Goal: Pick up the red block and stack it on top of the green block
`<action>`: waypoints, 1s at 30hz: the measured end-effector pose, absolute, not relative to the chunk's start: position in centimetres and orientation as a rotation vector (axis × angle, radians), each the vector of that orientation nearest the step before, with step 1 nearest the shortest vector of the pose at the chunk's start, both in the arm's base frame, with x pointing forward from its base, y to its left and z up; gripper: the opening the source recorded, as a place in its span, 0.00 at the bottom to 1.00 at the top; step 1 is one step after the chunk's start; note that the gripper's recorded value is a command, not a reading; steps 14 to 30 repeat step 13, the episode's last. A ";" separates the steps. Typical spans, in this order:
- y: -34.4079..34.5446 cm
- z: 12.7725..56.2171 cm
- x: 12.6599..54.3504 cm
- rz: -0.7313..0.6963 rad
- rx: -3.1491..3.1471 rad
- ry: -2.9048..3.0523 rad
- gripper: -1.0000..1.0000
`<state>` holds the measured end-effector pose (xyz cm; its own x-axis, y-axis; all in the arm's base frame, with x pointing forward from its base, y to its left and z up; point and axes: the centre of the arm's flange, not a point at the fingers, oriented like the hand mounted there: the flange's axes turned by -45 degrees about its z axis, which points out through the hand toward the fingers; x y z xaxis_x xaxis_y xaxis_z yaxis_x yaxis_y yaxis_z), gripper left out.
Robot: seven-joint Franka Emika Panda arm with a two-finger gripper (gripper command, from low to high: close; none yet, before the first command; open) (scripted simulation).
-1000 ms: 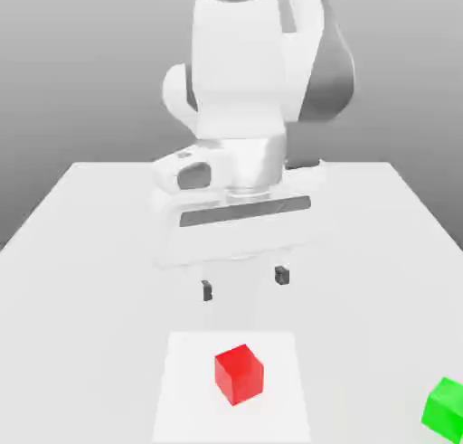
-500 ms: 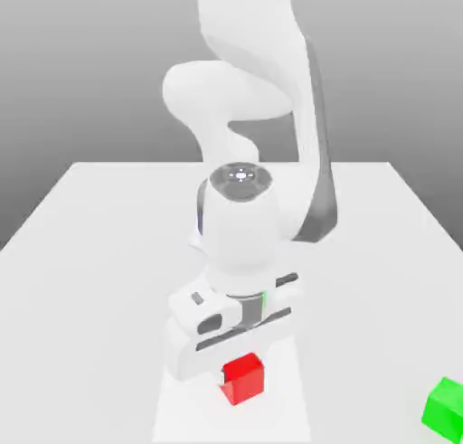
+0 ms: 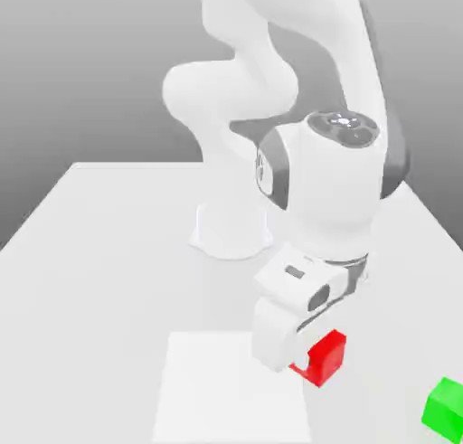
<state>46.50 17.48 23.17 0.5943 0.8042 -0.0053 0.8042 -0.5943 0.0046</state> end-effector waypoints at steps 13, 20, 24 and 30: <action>28.8 19.2 46.1 -0.002 2.614 1.744 1.00; 28.8 19.2 46.1 -0.002 2.614 1.744 1.00; 28.8 19.2 46.1 -0.002 2.614 1.744 1.00; 28.8 19.2 46.1 -0.002 2.614 1.744 1.00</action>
